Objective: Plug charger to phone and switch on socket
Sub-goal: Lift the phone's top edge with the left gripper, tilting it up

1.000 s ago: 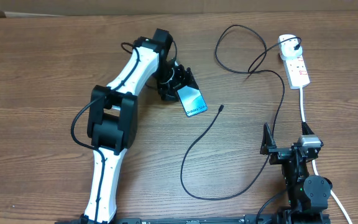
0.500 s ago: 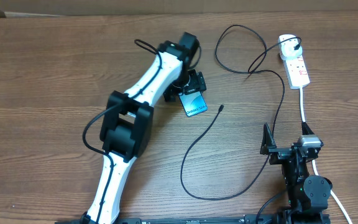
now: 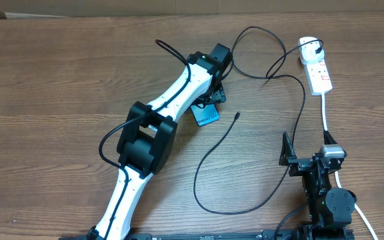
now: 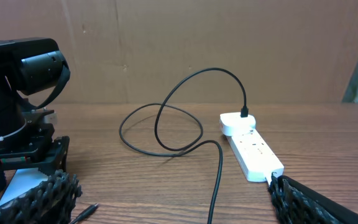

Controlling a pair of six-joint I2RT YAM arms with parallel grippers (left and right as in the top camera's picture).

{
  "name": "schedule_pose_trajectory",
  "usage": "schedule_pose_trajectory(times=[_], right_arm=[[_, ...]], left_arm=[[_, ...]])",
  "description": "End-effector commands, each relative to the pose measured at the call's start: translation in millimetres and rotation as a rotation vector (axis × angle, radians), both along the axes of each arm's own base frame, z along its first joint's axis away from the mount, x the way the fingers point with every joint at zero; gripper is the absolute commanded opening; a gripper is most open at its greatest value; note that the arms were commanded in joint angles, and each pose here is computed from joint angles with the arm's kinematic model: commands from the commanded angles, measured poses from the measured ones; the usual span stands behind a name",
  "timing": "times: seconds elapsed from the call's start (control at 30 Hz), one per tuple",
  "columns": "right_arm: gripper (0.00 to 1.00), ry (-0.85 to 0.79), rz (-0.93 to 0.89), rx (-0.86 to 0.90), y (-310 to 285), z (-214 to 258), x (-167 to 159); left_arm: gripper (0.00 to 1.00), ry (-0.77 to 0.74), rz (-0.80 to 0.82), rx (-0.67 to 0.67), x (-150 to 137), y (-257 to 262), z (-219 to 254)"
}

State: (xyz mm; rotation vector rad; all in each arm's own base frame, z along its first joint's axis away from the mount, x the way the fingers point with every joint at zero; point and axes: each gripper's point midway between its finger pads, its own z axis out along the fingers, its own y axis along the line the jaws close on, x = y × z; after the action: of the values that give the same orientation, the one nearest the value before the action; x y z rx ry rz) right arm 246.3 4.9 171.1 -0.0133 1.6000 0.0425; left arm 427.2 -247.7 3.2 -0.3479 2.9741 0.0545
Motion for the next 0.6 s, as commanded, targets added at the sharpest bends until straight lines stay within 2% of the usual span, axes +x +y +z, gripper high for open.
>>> schedule_pose_trajectory(times=[0.0, 0.13, 0.23, 0.33, 0.57], right_arm=[[1.0, -0.005, -0.005, -0.001, -0.5, -1.5, 0.1], [1.0, -0.005, -0.005, -0.001, -0.5, -1.5, 0.1], [1.0, -0.005, -0.005, -0.001, -0.5, -1.4, 0.1], [1.0, -0.005, -0.005, -0.001, -0.5, -1.4, 0.1], [1.0, -0.005, -0.005, -0.001, -0.5, -1.4, 0.1]], left_arm=[[0.91, 0.055, 0.041, 0.115, -9.2, 27.5, -34.1], [0.91, 0.079, 0.063, 0.112, -9.6, 36.8, -34.4], [0.84, 0.111, 0.086, 0.057, -10.0, 36.5, -36.2], [0.84, 0.148, 0.137, -0.011, -10.6, 35.8, -37.3], [0.83, 0.161, 0.15, -0.019, -11.8, 38.1, -37.9]])
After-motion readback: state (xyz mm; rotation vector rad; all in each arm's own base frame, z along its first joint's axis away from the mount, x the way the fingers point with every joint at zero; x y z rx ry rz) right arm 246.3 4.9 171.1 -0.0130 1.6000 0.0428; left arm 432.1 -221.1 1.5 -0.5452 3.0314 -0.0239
